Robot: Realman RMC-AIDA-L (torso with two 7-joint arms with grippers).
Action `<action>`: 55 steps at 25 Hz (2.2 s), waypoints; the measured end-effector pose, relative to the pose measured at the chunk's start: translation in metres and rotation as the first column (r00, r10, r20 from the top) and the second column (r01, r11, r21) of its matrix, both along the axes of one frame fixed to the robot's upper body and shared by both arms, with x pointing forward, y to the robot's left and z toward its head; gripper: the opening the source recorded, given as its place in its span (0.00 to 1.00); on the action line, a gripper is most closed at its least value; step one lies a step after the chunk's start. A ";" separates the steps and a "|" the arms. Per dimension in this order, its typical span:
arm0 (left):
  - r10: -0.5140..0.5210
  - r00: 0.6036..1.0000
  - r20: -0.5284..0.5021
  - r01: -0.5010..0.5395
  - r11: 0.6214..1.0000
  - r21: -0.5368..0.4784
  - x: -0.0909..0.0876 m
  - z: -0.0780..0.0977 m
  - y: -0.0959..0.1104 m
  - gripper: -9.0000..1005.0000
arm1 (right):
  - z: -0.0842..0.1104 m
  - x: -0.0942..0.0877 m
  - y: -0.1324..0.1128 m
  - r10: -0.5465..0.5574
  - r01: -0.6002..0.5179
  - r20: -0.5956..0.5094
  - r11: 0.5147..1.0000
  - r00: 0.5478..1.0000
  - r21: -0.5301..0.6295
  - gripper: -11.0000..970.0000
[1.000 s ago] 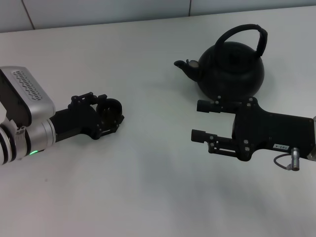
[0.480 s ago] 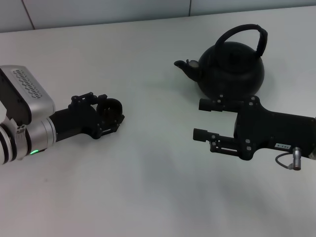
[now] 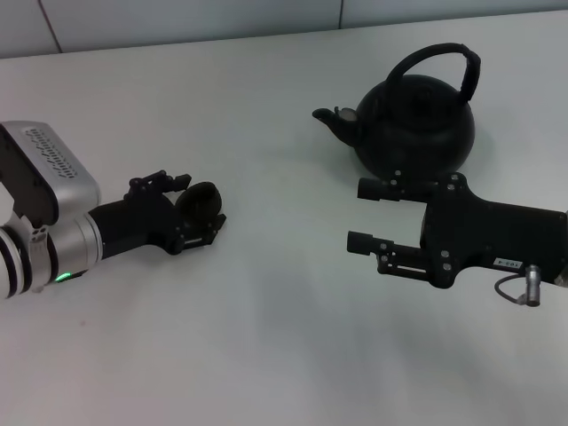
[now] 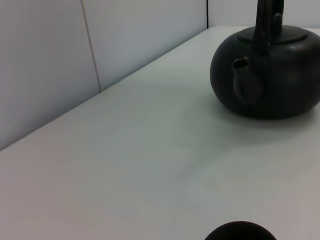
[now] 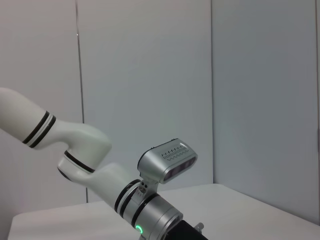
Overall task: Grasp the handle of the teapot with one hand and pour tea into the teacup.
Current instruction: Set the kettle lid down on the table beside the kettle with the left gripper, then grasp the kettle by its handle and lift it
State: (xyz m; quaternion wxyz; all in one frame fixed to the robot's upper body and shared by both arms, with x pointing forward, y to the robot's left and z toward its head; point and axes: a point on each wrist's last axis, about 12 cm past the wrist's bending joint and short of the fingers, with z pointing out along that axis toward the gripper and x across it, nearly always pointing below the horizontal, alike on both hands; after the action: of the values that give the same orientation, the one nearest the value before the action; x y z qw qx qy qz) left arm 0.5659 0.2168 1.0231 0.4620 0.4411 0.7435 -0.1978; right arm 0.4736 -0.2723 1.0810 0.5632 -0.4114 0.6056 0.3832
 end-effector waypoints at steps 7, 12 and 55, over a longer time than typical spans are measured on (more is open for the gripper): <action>0.001 1.000 0.005 -0.001 1.000 -0.001 0.001 0.001 0.000 0.81 | 0.000 0.001 0.000 -0.001 0.001 0.002 1.000 1.000 -0.001 0.64; 0.002 1.000 0.010 -0.002 1.000 -0.003 0.002 0.003 0.000 0.81 | 0.001 0.003 0.000 -0.006 0.006 0.006 1.000 1.000 0.000 0.64; -0.009 0.995 0.102 0.028 0.983 -0.183 -0.002 0.031 0.006 0.81 | -0.001 0.010 -0.013 -0.126 0.126 0.002 0.992 0.992 -0.009 0.64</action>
State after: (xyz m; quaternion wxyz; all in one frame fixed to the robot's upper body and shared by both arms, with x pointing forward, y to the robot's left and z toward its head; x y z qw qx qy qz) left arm 0.5642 0.2232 1.0540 0.5359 0.4129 0.6936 -0.2476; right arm 0.4839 -0.2857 1.0801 0.5848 -0.3753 0.6316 0.3438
